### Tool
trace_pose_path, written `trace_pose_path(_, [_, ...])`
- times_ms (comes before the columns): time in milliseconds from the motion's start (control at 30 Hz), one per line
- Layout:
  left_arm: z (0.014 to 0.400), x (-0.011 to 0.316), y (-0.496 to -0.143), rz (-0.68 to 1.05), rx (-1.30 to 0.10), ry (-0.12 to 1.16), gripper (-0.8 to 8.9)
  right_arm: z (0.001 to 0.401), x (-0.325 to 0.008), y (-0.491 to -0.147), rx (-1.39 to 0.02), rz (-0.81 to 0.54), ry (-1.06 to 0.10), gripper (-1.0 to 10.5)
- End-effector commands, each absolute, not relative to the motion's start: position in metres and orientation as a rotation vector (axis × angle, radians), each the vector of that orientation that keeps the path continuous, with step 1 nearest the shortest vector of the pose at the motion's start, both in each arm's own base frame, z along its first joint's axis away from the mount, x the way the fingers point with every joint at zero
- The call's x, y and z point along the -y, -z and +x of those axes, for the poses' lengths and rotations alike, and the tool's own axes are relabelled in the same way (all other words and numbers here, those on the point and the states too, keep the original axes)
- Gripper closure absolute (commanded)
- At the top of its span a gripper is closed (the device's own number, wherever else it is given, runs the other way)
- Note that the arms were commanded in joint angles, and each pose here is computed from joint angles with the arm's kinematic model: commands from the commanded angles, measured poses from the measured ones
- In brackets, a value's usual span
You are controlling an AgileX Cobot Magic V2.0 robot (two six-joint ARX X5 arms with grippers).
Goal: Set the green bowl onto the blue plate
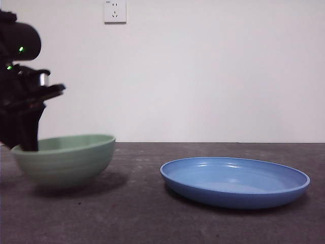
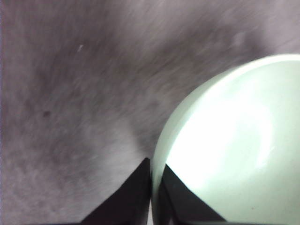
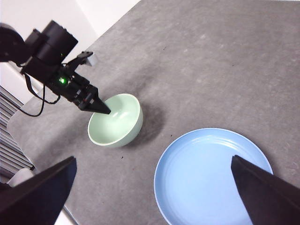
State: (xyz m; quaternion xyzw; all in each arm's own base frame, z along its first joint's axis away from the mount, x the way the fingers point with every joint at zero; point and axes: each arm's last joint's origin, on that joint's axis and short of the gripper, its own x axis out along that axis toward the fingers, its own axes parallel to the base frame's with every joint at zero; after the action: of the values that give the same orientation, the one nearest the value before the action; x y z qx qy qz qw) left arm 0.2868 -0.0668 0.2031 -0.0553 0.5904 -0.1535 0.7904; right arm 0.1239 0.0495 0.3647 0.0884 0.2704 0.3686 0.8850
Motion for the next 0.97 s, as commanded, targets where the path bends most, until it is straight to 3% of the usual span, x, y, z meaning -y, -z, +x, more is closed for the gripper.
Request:
trace_pose_path(33, [0.297, 0.079, -0.224, -0.164, -1.246, 0.319, 7.97, 0.124, -0.050, -0.370, -0.546, 0.186, -0.772, 3.3])
trace_pose_path(233, [0.303, 0.120, -0.270, -0.141, -1.169, 0.412, 7.96, 0.124, -0.050, -0.370, -0.546, 0.187, -0.772, 3.3])
trace_pose_path(433, [0.312, 0.171, -0.289, -0.069, -1.168, 0.526, 7.96, 0.124, -0.050, -0.370, -0.546, 0.187, -0.772, 3.3])
trace_pose_path(733, [0.324, 0.252, -0.261, 0.045, -1.251, 0.646, 7.96, 0.124, -0.050, -0.371, -0.537, 0.183, -0.773, 3.3])
trace_pose_path(967, [0.324, 0.290, -0.233, 0.103, -1.298, 0.691, 7.96, 0.124, -0.050, -0.371, -0.535, 0.178, -0.775, 3.3])
